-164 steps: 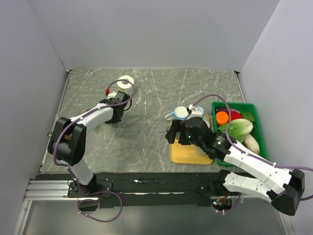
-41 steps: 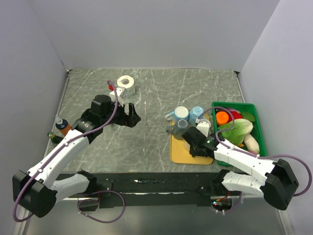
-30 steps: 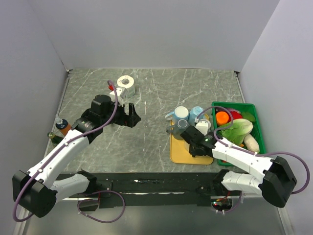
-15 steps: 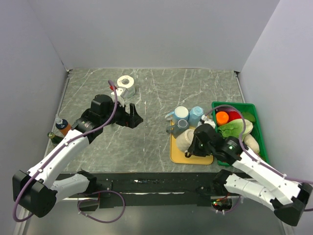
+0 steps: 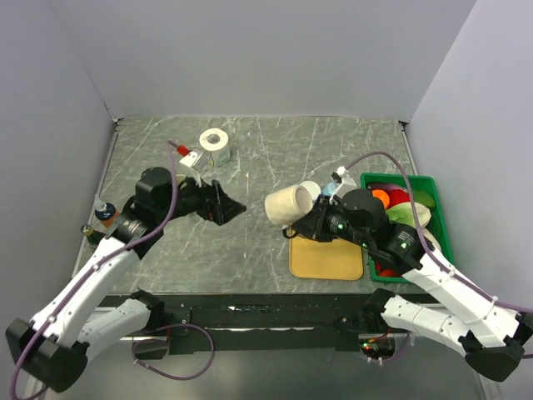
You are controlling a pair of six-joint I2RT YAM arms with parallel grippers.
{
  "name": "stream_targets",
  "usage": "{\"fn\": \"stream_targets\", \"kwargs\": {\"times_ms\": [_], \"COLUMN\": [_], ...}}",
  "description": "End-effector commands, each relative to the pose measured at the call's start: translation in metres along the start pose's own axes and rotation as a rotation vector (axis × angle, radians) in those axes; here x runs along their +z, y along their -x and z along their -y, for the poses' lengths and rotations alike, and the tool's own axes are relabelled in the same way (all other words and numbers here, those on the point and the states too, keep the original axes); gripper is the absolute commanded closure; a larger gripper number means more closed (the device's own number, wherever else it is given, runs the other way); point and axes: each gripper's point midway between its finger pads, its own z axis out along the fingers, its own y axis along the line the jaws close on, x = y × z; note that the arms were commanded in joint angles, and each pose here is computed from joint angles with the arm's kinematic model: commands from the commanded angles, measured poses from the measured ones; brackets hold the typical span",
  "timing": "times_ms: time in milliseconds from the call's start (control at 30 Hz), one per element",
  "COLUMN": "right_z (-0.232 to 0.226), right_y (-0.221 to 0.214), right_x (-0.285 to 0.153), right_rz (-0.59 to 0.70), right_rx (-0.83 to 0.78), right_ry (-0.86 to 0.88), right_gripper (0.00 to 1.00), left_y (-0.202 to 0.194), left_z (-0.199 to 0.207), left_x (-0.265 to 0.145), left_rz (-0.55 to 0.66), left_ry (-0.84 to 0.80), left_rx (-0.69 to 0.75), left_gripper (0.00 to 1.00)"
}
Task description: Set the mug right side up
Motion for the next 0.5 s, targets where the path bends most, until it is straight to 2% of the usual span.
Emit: {"fn": "stream_targets", "kwargs": {"times_ms": [0, 100, 200, 333, 467], "right_z": [-0.080, -0.104, -0.128, -0.151, -0.161], "right_y": [0.059, 0.069, 0.074, 0.079, 0.079], "right_x": [-0.019, -0.018, -0.018, -0.021, -0.019], "right_rz": [0.190, 0.226, 0.243, 0.252, 0.254], "right_rx": [-0.060, -0.053, -0.060, -0.072, -0.074], "right_ry": [0.301, 0.409, 0.512, 0.618, 0.652], "right_gripper": [1.00, 1.00, 1.00, 1.00, 1.00], "left_y": [0.008, 0.007, 0.000, 0.012, 0.014], "left_z": [0.038, 0.057, 0.070, 0.090, 0.091], "left_x": [-0.027, -0.040, -0.043, -0.044, -0.043], "left_rz": [0.082, 0.098, 0.085, 0.158, 0.205], "left_ry": [-0.144, -0.223, -0.301, -0.447, -0.492], "left_rx": [0.042, 0.049, -0.032, -0.168, -0.243], "left_gripper": [0.04, 0.04, 0.04, 0.04, 0.04]}}
